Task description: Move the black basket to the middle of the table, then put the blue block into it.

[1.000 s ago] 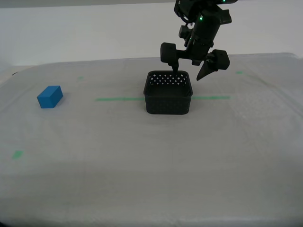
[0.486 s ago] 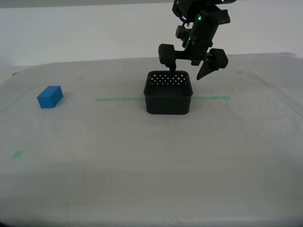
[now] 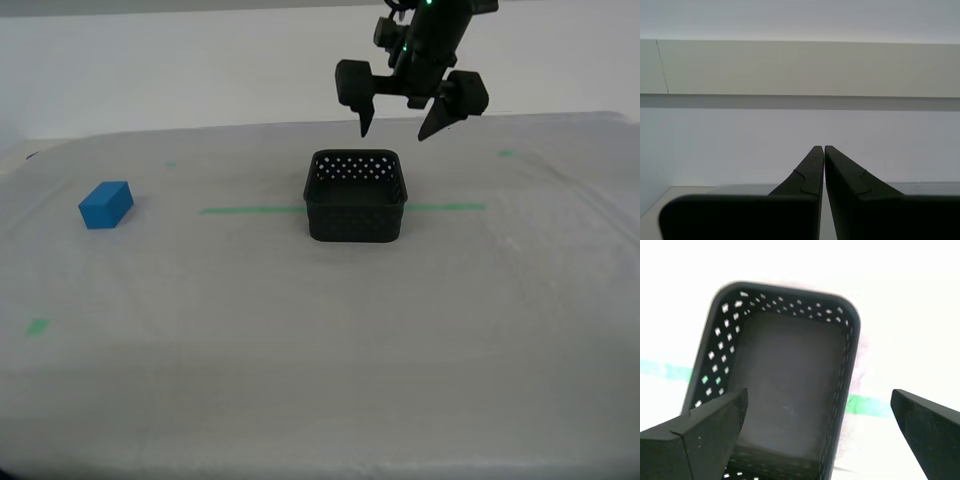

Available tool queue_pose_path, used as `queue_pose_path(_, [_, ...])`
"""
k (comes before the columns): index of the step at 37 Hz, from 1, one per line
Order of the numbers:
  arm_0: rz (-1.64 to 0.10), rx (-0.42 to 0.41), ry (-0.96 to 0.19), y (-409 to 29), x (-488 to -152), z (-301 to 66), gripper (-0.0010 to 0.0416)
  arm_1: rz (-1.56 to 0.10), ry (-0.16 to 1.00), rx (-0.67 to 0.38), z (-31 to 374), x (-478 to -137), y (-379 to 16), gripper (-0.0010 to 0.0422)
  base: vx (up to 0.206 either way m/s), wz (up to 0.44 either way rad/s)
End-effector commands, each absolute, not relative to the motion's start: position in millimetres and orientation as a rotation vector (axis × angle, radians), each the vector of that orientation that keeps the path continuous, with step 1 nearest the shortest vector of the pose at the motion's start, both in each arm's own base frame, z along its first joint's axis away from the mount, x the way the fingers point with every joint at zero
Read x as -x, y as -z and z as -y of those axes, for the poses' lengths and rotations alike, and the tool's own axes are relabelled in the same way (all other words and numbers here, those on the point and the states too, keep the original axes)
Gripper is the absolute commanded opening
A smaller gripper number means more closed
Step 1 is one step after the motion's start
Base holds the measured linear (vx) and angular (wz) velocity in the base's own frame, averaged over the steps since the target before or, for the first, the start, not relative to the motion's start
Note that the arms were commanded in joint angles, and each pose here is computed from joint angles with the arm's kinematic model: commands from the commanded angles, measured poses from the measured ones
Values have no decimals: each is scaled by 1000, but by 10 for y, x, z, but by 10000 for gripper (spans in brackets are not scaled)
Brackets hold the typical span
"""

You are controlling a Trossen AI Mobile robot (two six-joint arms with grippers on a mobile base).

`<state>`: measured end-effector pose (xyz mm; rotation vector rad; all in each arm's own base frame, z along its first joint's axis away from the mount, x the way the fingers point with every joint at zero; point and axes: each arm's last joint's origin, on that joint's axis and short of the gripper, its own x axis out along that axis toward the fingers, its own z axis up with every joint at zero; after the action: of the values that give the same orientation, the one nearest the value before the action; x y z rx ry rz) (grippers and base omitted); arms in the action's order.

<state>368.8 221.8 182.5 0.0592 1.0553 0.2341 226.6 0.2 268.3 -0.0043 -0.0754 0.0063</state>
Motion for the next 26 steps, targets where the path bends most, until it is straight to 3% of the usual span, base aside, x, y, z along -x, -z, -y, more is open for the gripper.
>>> queue_pose_path(1, [-1045,-38,-214,-1956,-3636,-2181,401,83,-7,3,-1,-2266,-2694,0,0,0])
queue_pose_path(26, [-1011,101,-160,-2655,-3294,-1795,400,83,-7,3,-2,-2266,-2694,0,0,0])
